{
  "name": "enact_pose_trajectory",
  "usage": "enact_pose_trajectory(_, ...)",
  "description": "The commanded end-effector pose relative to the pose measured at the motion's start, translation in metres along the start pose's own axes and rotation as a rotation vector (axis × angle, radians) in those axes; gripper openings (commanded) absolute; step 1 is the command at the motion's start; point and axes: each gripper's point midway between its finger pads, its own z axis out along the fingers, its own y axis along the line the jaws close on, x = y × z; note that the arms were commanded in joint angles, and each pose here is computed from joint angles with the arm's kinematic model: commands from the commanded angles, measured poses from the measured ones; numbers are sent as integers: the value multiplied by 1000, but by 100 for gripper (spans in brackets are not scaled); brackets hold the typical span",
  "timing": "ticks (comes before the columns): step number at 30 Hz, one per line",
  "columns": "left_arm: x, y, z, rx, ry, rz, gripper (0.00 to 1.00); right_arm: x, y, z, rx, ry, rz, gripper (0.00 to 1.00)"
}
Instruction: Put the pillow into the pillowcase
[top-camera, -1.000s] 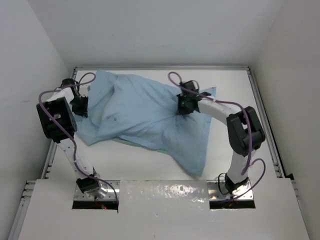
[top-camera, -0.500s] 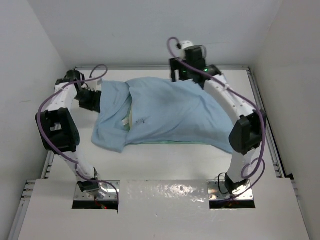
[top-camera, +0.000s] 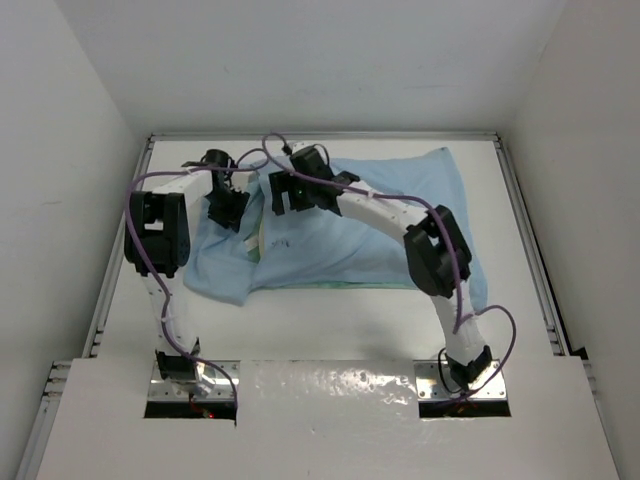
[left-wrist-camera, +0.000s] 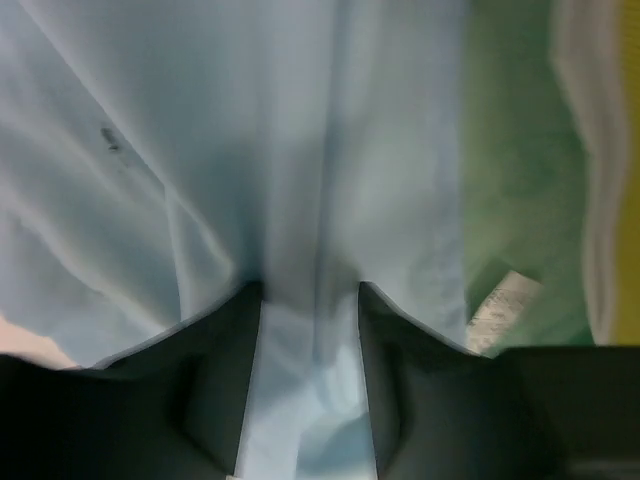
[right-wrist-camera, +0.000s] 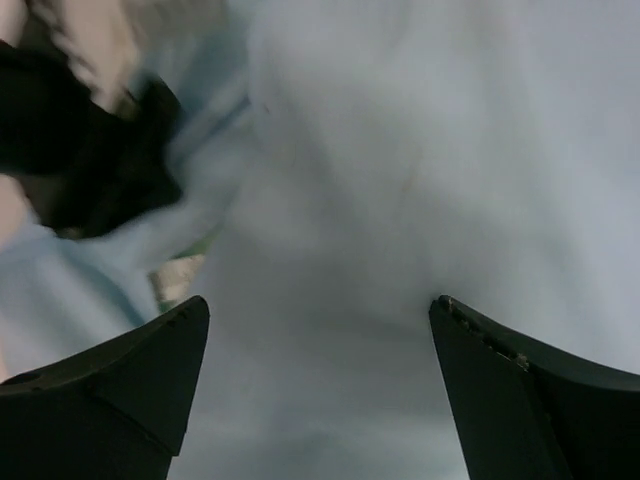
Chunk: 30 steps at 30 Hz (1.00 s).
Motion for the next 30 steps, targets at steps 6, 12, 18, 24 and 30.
enact_pose_trajectory(6,-20,7,4,-56,-91,-10,0,88,-7,43,66,202,9,44)
enact_pose_trajectory(12,-106,17,-160,110,-514,-47,0,113,-10,38,47,225,29,0)
enact_pose_trajectory(18,-132,-23,-257,234,-666,52,0,109,-5,42,19,208,34,0)
enact_pose_trajectory(24,-117,-77,-226,418,-548,110,0,20,45,45,-116,17,82,0)
enact_pose_trajectory(30,-112,-84,-199,436,-438,193,2,-73,50,56,-110,-203,207,19)
